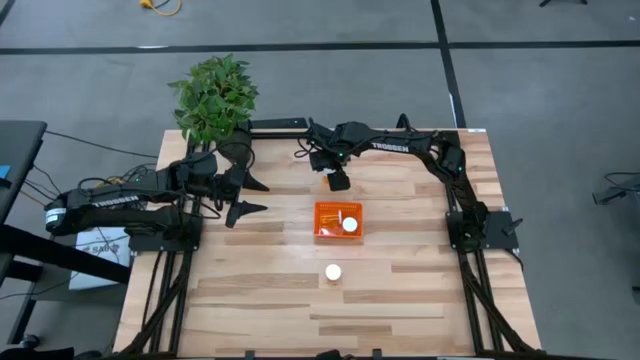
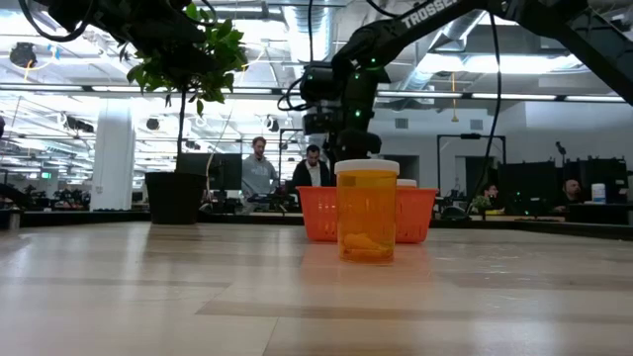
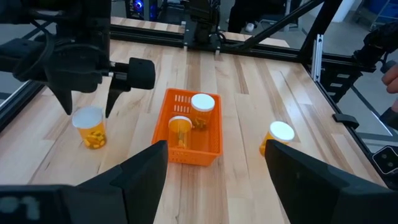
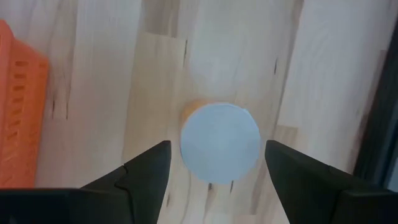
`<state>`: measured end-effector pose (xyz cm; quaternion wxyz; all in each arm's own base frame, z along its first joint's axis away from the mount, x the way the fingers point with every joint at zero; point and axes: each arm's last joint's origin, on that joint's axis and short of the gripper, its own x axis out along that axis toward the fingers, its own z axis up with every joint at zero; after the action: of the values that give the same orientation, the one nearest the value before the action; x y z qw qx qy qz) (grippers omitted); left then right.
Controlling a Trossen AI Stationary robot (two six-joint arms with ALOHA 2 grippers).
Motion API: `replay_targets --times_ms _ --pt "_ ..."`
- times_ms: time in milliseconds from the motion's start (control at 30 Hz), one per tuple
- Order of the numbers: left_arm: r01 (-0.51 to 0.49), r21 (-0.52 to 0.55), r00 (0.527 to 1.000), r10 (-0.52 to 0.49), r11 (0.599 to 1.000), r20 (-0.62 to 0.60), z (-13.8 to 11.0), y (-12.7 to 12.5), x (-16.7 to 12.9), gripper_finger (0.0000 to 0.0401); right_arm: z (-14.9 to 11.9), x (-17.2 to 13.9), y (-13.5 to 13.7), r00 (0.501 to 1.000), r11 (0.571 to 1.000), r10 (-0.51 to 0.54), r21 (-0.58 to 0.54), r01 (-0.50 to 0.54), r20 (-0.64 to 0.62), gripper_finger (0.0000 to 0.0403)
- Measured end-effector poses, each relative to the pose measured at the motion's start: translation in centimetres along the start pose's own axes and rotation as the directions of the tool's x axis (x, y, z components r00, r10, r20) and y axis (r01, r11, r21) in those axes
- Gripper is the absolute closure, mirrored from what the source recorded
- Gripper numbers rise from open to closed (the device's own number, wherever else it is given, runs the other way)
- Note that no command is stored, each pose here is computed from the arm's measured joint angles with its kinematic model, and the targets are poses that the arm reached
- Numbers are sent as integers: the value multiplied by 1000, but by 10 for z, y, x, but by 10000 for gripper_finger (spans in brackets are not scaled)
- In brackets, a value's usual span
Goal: Pick and place pill bottles into a basket
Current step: Put the orange medicine bottle into the orange basket
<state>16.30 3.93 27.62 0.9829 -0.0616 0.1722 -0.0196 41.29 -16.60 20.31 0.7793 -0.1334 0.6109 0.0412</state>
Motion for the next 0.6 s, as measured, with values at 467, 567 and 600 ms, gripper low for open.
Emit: replay_targets --times_ms 467,567,600 --pt "0 -3 1000 0 1000 0 0 0 0 142 -1 0 -4 1000 1000 8 -15 -7 25 146" --pt "0 -4 1000 0 1000 0 0 0 0 142 -2 0 -6 1000 1000 6 -12 -6 24 147" --pt "0 -4 1000 0 1000 0 0 0 0 142 -3 0 -6 1000 1000 6 -11 -6 23 147"
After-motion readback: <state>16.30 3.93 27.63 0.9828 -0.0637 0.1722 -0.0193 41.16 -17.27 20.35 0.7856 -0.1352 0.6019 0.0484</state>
